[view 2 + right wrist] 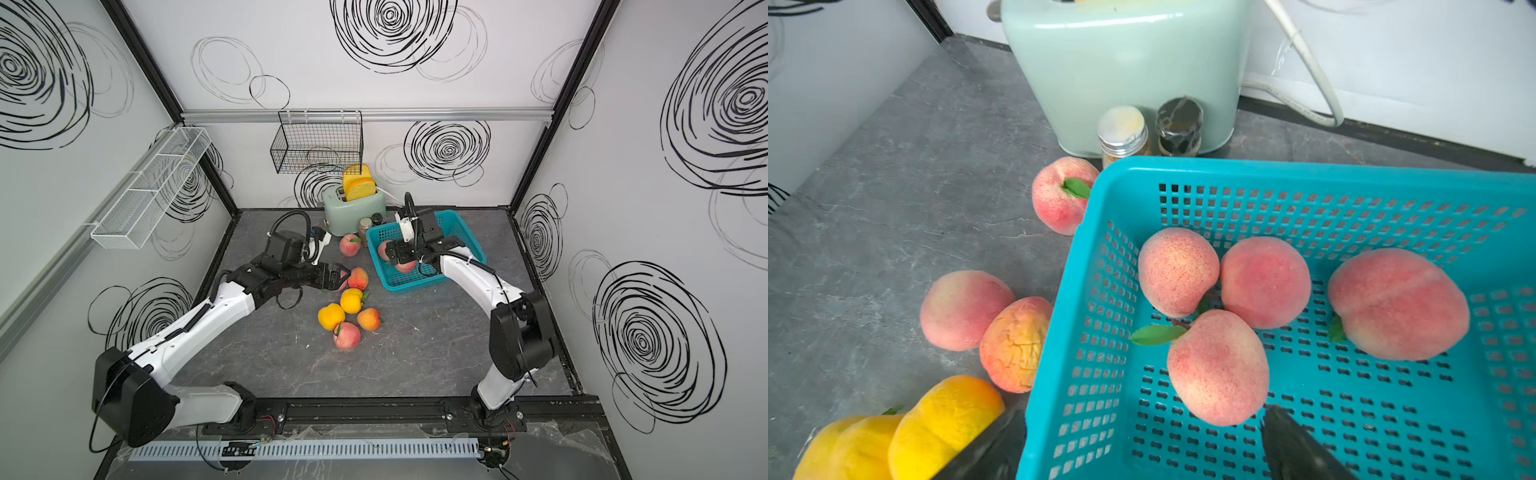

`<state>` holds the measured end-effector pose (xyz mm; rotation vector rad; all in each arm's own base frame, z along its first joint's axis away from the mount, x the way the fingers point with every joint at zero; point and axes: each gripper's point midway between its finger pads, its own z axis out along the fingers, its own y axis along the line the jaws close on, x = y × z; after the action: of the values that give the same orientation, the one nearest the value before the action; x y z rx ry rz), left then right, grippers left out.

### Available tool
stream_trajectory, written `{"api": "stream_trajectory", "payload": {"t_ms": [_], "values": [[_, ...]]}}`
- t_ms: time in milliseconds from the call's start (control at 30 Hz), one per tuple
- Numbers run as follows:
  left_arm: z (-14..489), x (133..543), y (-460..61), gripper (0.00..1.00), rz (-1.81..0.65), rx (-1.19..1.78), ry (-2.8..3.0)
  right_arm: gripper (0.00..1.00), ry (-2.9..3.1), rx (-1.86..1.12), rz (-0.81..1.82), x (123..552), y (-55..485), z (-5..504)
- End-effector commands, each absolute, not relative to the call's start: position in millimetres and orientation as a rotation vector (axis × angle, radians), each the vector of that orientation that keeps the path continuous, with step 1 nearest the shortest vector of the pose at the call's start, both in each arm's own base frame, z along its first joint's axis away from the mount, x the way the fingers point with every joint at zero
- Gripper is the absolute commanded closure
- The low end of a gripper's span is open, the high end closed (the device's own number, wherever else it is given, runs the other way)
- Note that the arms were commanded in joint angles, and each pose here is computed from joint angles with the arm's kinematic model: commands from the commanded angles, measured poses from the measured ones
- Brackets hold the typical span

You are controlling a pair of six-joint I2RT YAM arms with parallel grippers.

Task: Put the peaches into the basket
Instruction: Place the peach in the basket.

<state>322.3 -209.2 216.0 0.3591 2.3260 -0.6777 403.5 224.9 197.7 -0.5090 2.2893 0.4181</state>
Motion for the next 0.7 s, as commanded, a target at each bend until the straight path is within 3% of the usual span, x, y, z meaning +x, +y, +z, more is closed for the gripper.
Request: {"api": "stream_trajectory", "payload": {"t_ms": [0, 233, 667], "values": [[213.7, 310.8, -202.3, 0.02, -0.658, 0.359, 2.337, 0.07, 2.309, -0.538, 0.393, 380.0, 219.8, 203.9], [201.0, 287.8, -193.6, 0.02, -0.682, 0.333, 2.363, 0.06, 2.278, -0.577, 0.398, 340.8, 229.0, 218.6], [182.3, 263.1, -182.3, 0.02, -0.735, 0.308, 2.407, 0.05, 2.295, -0.649, 0.494, 270.2, 260.2, 198.2]]}}
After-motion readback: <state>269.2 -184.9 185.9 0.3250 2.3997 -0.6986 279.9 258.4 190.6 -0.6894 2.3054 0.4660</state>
